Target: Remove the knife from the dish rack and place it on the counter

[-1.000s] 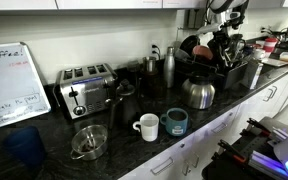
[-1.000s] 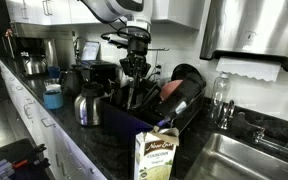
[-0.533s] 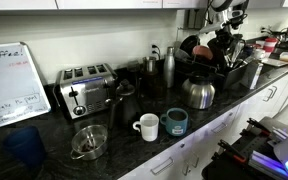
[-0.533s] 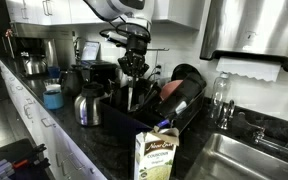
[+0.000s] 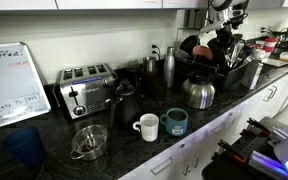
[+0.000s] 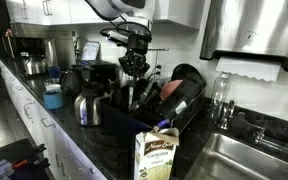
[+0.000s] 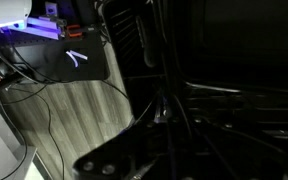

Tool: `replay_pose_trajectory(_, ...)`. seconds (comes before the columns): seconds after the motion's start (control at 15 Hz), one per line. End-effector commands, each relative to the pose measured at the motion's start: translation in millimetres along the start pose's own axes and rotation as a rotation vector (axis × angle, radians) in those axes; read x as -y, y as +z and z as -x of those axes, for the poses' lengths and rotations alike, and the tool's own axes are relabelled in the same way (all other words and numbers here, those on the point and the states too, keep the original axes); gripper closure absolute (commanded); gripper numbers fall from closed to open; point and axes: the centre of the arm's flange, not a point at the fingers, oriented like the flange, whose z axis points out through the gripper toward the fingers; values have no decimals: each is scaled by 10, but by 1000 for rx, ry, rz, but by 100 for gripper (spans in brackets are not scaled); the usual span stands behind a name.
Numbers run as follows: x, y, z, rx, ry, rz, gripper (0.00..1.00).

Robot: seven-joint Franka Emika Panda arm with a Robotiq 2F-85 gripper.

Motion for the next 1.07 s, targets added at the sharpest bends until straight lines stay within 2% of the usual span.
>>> replay_pose_trajectory(0.0,33,-131,-58,44,-4,-15,99)
replay_pose_trajectory(1.0,-245,-604,-352,145,65,-134,99)
